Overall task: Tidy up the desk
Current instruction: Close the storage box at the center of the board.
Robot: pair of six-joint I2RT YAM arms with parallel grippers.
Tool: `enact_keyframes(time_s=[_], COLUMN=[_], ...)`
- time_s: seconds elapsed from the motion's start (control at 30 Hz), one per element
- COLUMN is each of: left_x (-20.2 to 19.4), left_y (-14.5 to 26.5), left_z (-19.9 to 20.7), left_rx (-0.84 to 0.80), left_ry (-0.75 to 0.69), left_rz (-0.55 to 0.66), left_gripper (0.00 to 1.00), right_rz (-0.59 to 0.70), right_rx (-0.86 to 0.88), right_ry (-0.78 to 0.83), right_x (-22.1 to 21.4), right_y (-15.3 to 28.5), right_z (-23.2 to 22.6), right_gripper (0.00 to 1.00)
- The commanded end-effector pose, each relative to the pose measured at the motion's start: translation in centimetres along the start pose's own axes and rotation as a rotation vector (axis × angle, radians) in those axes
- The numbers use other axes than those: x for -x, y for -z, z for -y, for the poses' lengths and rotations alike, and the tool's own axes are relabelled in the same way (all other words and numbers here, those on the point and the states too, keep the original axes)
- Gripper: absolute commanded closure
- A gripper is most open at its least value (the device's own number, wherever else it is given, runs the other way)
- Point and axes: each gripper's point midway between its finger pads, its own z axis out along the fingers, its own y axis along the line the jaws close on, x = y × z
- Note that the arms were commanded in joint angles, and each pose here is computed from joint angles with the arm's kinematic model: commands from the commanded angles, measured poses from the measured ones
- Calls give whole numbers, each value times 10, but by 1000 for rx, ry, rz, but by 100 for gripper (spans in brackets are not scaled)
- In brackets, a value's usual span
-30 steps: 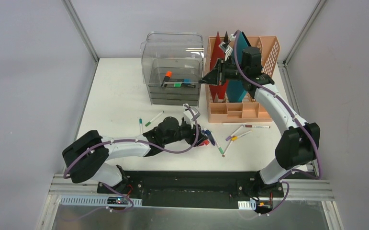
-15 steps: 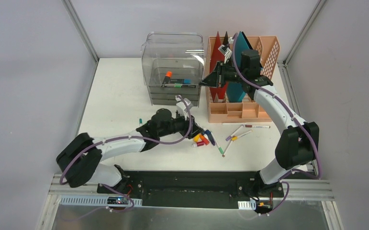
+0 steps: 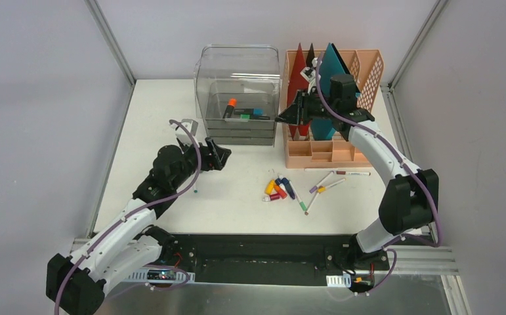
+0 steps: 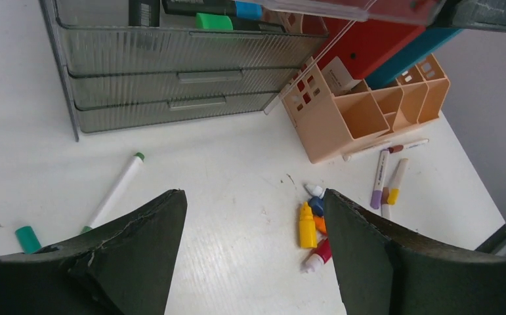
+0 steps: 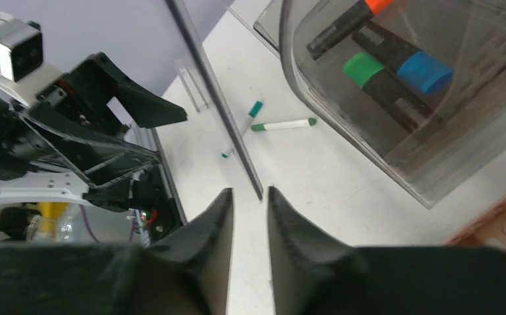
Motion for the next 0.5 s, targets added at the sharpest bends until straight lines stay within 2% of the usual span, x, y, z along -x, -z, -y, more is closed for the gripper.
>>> enact_keyframes(time_s=[0.0,0.1,0.2,0.33,0.47], left_x=[-5,-1,1,1,-10], left_y=[10,13,16,14,8], left_z=[2,7,11,24,33], left_rx=[-22,-39,-59,-125,-195], left_ry=[87,102,125,187,271], left_rz=[-17,-3,0,8,-10], left_gripper=[23,23,23,22,16], right_rz=[27,-25,-105,-200,-253], right_rx=[-74,-101,-123,-70,45], right_ry=[103,123,117,200,323], right_x=[5,-9,-31,-56,-78], right_y=[20,28,37,53,72], right_z=[-6,-6,-5,-20,-49], right_gripper=[62,41,29,28,28])
